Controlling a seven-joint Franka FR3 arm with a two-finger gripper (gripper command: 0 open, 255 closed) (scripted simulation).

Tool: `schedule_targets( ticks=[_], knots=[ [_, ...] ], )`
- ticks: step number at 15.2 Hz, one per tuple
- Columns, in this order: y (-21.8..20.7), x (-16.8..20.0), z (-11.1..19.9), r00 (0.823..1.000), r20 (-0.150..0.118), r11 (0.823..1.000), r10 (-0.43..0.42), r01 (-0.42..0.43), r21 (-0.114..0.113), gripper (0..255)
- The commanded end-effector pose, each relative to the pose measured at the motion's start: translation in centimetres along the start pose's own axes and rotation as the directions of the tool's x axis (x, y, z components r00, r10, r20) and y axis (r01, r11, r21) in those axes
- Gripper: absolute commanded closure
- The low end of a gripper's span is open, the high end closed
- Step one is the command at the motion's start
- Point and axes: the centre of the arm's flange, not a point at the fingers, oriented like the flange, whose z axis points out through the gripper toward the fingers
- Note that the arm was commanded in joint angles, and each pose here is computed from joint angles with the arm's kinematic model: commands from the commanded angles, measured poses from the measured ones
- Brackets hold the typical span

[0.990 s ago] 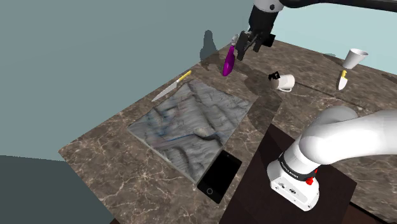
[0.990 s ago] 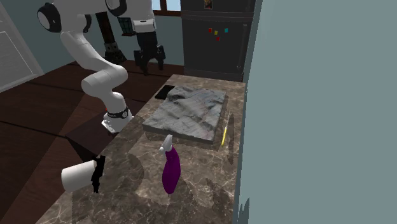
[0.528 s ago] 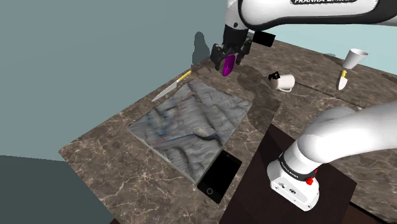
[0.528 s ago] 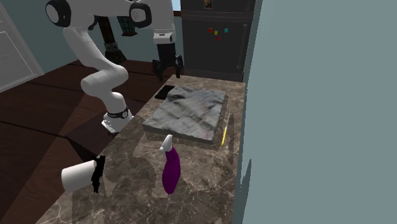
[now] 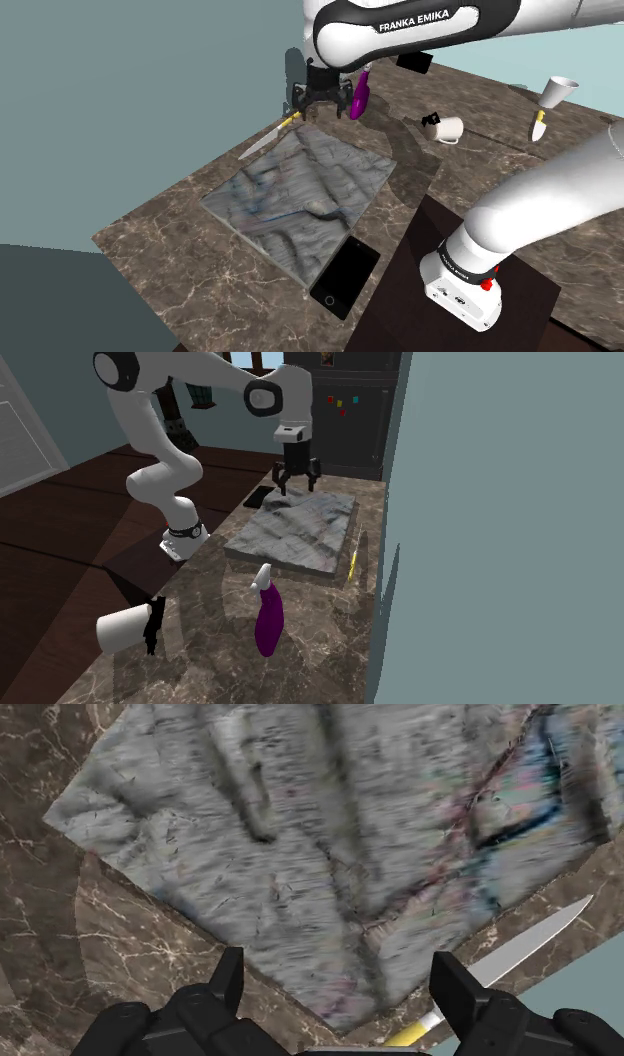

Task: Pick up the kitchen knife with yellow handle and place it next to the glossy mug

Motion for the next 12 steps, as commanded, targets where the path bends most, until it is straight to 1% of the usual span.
schedule_targets(
  ticks=[1, 3, 6, 9, 12],
  knots=[
    [-2.5, 1.2, 1.5, 0.996, 0.009, 0.996, 0.091, -0.091, -0.008, 0],
    [-4.5, 2.4, 3.0, 0.985, 0.016, 0.985, 0.173, -0.173, -0.019, 0],
    [-7.3, 4.5, 5.3, 0.956, 0.024, 0.955, 0.294, -0.293, -0.036, 0],
    [-9.8, 6.9, 7.7, 0.912, 0.03, 0.911, 0.41, -0.408, -0.054, 0],
    [-11.9, 9.6, 10.1, 0.854, 0.034, 0.853, 0.52, -0.517, -0.073, 0]
  ],
)
